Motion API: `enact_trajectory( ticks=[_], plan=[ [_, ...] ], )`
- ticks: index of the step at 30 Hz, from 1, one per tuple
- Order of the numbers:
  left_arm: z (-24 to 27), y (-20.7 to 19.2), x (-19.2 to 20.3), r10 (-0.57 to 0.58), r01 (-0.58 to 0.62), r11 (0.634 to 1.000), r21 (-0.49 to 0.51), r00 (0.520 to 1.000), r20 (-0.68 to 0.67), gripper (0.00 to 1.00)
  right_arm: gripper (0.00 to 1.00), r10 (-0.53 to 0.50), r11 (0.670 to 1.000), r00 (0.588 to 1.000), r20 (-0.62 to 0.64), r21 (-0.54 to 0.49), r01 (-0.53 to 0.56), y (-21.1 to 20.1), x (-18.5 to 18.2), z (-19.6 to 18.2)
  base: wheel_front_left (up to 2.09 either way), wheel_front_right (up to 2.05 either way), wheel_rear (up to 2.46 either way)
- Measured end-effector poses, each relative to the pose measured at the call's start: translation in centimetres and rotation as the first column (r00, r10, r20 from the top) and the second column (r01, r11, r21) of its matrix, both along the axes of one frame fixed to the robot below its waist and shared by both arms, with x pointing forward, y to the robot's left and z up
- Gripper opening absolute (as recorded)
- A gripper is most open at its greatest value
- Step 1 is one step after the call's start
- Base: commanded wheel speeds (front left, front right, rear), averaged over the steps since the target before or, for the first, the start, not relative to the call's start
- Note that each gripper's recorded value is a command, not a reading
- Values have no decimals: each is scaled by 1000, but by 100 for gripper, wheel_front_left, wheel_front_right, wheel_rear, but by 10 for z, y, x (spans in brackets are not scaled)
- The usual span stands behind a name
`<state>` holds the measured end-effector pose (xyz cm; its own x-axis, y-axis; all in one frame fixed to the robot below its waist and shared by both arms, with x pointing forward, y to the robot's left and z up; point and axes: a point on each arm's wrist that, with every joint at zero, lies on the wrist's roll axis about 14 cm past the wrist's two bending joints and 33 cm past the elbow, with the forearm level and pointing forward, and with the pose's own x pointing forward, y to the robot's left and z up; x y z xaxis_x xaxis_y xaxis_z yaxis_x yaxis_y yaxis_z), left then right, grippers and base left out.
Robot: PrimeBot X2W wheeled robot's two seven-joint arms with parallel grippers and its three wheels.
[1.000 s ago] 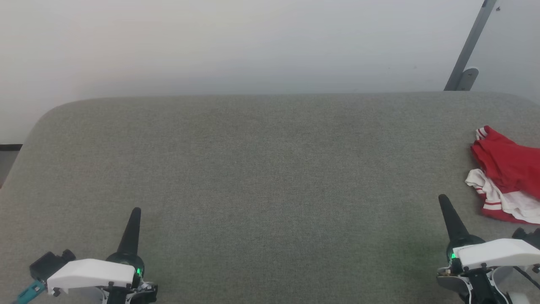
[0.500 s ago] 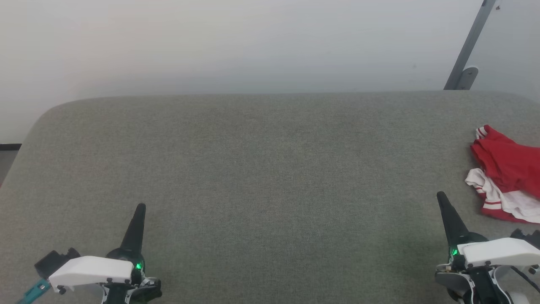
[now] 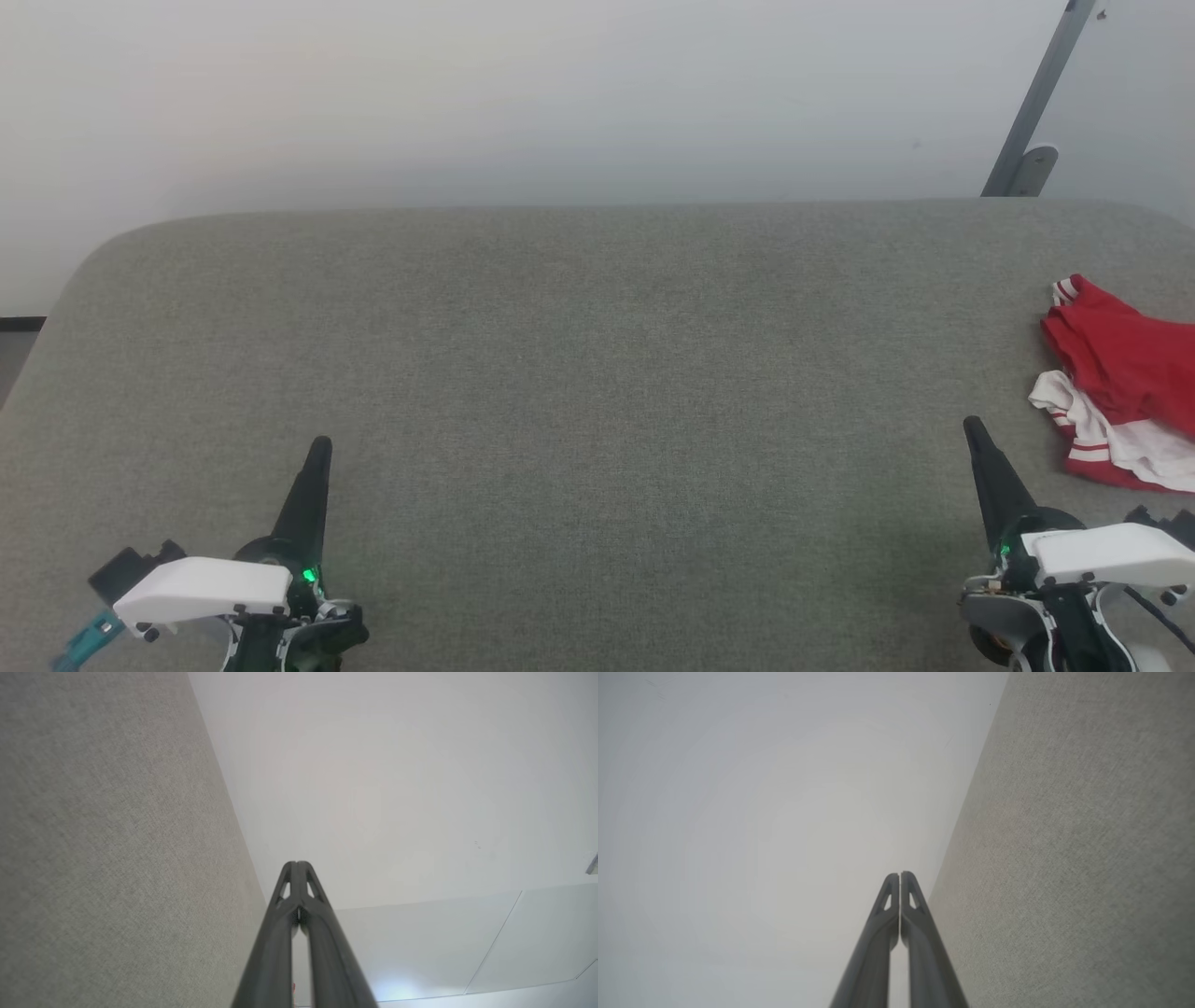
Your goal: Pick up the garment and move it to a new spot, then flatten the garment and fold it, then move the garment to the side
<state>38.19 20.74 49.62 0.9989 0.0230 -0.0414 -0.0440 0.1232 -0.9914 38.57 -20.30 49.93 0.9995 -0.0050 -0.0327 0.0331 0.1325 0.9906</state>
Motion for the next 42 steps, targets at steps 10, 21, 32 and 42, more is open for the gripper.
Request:
enact_trajectory(
  ticks=[10,21,32,42],
  plan=[
    [4,-5,3,-11,13,997,-76,1000,16,0,0,0,997,1000,15,79,-1,1,1,3,0,0,0],
    [7,-8,5,-19,23,992,-127,999,30,0,0,1,991,1000,23,134,-4,3,2,5,0,0,0],
    [7,-8,5,-19,23,992,-127,999,30,0,0,1,991,1000,23,134,-4,3,2,5,0,0,0],
    [7,-8,5,-19,23,992,-127,999,30,0,0,1,991,1000,23,134,-4,3,2,5,0,0,0]
  ],
)
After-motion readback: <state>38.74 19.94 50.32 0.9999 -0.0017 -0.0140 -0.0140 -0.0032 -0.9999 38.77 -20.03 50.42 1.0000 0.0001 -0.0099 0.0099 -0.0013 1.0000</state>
